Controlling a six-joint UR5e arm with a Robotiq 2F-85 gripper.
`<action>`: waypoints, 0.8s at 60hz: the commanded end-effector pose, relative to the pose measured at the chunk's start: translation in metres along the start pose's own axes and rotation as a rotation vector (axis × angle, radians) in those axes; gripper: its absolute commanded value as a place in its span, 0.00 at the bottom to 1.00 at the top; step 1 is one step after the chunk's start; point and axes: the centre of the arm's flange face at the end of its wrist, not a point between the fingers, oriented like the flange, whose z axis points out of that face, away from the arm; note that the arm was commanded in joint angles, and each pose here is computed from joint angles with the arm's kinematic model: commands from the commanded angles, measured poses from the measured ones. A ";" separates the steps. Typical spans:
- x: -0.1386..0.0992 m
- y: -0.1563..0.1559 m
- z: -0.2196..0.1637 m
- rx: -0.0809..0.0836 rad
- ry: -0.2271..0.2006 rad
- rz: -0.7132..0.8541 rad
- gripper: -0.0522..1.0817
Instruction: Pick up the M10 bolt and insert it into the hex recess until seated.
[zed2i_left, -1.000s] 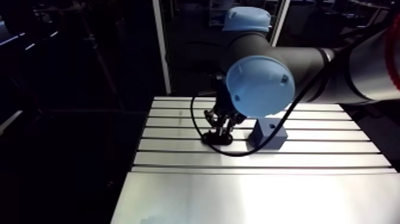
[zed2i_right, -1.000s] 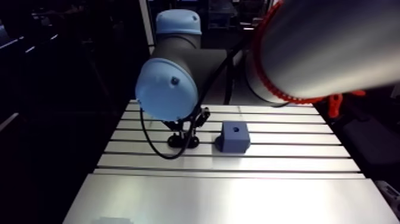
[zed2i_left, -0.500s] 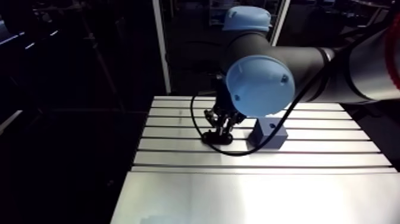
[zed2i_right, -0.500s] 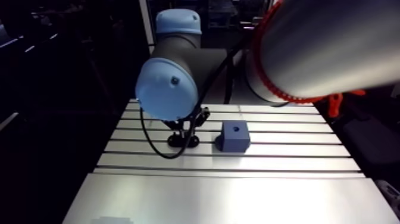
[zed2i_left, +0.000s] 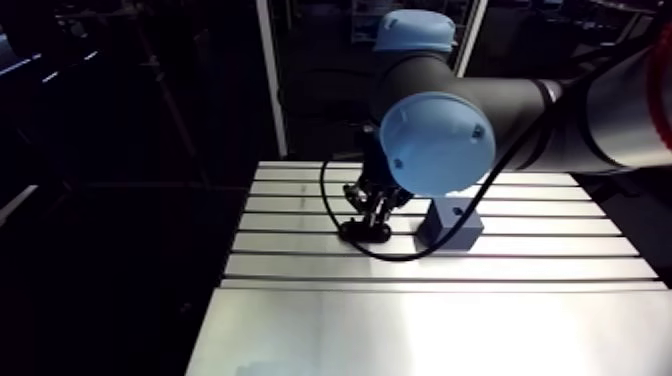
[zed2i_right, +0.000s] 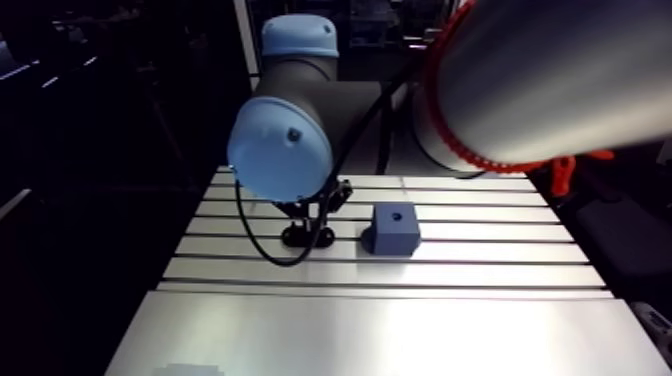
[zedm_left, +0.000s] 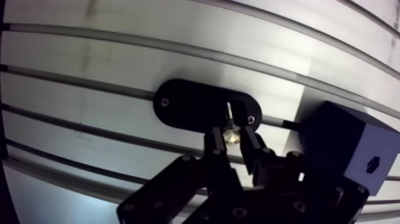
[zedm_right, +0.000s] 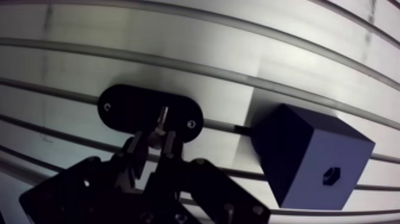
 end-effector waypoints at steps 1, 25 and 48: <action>0.000 0.000 -0.001 -0.001 0.001 -0.001 0.67; 0.000 0.000 -0.001 0.000 0.001 0.000 0.68; 0.002 0.001 -0.014 -0.007 0.026 -0.001 0.70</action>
